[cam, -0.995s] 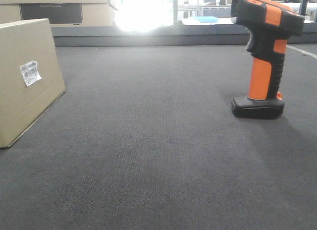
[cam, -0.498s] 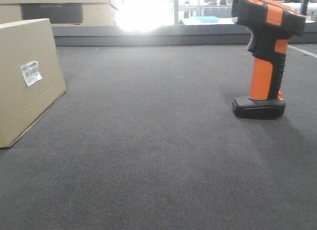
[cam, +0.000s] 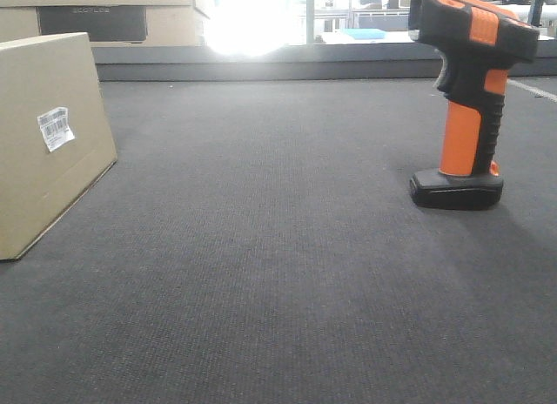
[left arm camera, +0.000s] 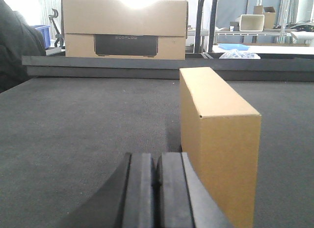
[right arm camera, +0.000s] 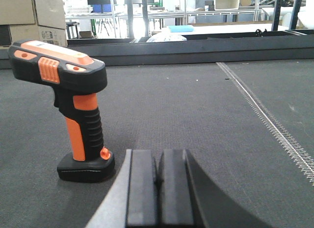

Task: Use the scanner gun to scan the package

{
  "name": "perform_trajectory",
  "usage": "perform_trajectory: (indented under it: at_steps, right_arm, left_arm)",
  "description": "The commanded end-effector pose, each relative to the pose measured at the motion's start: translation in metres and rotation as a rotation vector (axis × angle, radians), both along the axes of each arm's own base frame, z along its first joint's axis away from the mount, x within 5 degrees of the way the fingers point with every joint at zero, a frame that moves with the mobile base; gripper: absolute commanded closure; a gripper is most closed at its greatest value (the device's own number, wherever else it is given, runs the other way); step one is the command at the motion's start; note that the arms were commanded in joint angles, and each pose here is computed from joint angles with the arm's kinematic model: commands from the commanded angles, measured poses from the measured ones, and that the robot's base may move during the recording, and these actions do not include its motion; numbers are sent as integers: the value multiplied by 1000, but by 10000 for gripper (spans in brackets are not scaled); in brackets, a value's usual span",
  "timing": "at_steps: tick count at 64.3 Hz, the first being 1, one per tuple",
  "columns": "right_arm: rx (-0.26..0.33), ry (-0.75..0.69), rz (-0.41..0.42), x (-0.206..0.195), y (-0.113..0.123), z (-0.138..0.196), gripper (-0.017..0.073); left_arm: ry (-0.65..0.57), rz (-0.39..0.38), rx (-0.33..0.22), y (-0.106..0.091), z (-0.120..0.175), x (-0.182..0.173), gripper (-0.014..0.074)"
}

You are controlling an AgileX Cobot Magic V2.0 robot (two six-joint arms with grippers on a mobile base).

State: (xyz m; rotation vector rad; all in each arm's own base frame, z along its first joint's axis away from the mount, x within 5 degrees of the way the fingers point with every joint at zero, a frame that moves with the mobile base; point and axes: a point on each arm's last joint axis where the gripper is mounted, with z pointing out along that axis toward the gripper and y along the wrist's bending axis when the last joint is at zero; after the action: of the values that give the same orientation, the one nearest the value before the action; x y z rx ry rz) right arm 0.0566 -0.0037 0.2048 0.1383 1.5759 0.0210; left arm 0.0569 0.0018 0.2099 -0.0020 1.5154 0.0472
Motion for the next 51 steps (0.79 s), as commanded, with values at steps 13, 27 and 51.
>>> perform_trajectory:
  at_steps: [13,27,51]
  right_arm:
    - [-2,-29,-3,0,0,2,722]
    - [-2,-29,-3,0,0,2,722]
    - [-2,-29,-3,0,0,2,722]
  left_arm:
    - [-24,-2,-5,0,3,-1,704]
    - [-24,-2,-5,0,3,-1,704]
    - [-24,-2,-5,0,3,-1,704]
